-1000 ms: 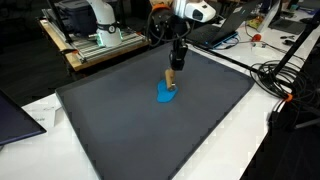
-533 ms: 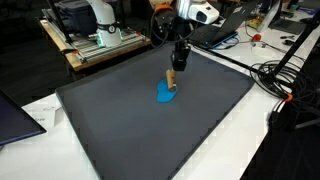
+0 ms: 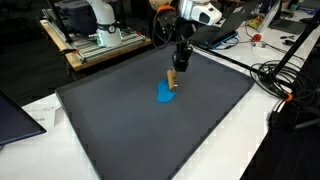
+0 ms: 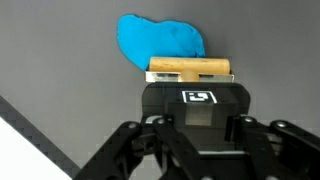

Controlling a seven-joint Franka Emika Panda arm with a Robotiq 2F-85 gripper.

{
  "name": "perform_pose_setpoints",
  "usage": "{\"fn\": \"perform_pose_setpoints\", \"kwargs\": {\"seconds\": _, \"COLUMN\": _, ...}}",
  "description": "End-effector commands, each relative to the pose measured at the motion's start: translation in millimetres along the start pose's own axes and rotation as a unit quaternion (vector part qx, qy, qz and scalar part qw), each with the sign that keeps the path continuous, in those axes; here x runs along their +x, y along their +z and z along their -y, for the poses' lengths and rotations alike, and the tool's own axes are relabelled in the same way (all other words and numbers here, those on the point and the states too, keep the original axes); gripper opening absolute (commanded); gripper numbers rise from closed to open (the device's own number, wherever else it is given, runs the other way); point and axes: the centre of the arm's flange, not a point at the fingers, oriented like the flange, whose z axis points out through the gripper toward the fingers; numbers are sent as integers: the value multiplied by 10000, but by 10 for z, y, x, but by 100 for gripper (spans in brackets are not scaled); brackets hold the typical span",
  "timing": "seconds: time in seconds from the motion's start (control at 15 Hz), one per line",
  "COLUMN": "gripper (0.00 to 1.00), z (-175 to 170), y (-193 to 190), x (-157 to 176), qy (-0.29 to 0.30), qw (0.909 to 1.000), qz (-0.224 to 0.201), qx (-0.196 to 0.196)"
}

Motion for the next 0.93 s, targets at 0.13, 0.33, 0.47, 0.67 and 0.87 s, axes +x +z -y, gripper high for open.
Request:
{"fn": "perform_pose_setpoints", "kwargs": {"seconds": 0.13, "gripper": 23, "z": -82, "y": 397, "x": 248, "qy": -222, "qw": 9997, "qz": 22, "qx": 103}}
{"fn": "perform_pose_setpoints", "kwargs": {"seconds": 0.33, "gripper": 23, "z": -82, "y": 397, "x": 313, "qy": -280, "qw": 9995, "qz": 45, "qx": 106}}
{"fn": "perform_pose_setpoints", "kwargs": {"seconds": 0.47, "gripper": 23, "z": -81, "y": 401, "x": 349, "qy": -313, "qw": 9994, "qz": 63, "qx": 102}}
{"fn": "perform_pose_setpoints", "kwargs": {"seconds": 0.67, "gripper": 23, "z": -86, "y": 408, "x": 392, "qy": -334, "qw": 9994, "qz": 51, "qx": 92}}
{"fn": "perform_pose_setpoints", "kwargs": {"seconds": 0.87, "gripper": 23, "z": -90, "y": 408, "x": 448, "qy": -363, "qw": 9993, "qz": 18, "qx": 85}}
